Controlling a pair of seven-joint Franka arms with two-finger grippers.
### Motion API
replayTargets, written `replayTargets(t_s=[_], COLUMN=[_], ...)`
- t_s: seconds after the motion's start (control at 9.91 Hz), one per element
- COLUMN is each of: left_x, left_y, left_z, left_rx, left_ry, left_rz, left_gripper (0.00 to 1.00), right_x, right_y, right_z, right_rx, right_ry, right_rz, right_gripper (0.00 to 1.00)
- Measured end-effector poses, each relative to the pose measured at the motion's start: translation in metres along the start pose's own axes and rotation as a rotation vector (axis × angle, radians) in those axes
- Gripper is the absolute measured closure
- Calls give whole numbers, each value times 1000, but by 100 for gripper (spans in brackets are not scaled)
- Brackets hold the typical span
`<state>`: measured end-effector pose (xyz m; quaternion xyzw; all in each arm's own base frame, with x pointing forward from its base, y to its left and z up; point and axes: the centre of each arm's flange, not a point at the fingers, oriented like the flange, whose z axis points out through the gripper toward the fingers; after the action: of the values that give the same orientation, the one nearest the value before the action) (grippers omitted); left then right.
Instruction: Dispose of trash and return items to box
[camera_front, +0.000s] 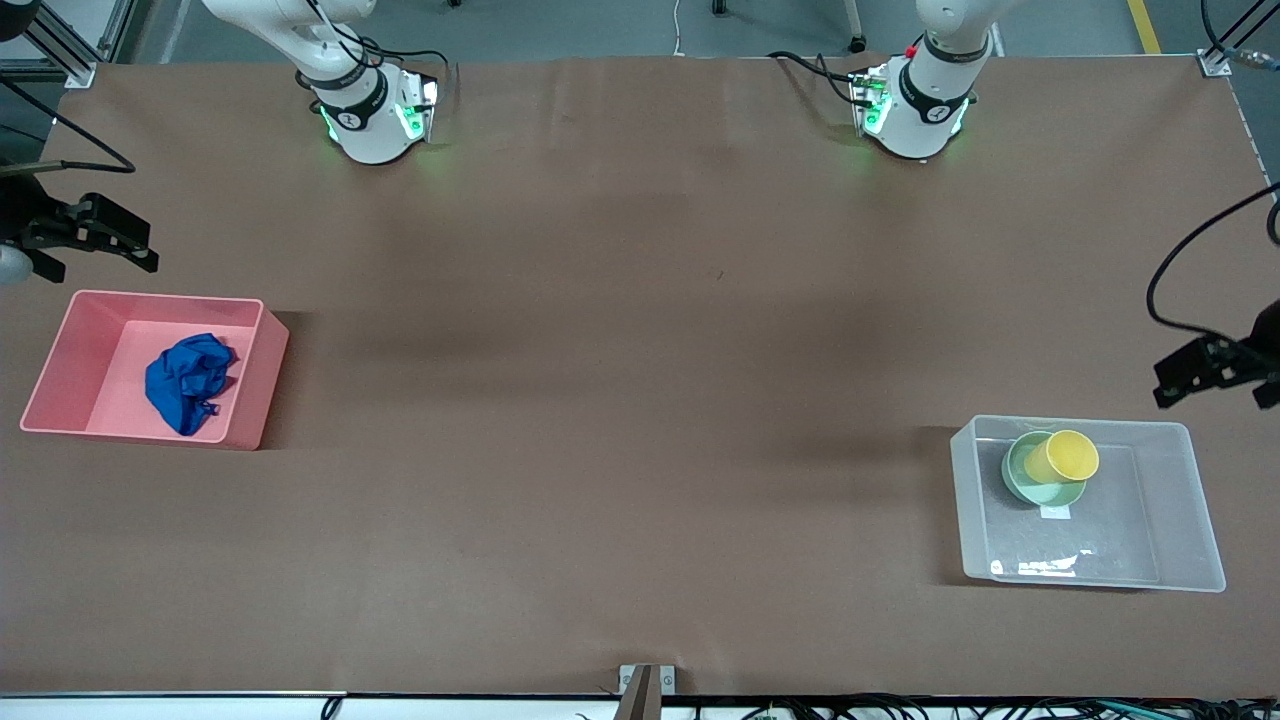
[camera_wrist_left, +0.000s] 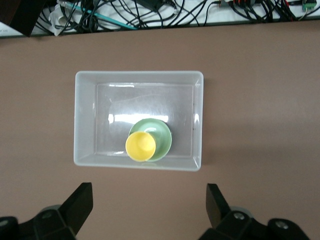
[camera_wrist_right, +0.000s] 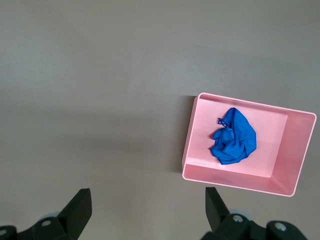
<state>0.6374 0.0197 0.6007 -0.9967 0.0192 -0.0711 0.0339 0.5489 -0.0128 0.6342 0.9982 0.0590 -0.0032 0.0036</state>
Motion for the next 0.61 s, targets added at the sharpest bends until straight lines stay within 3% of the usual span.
replayTargets(t_s=[0.2, 0.61], left_x=[-13, -62], left_y=[12, 38], left_z=[-21, -58], left_rx=[-43, -50], left_ry=[-20, -109], left_rz=[-8, -37], left_gripper=[0, 0], right_x=[0, 0], right_y=[0, -1], right_z=[0, 1], right_rx=[0, 0], right_ry=[-1, -1], right_rz=[0, -1], right_gripper=[0, 0])
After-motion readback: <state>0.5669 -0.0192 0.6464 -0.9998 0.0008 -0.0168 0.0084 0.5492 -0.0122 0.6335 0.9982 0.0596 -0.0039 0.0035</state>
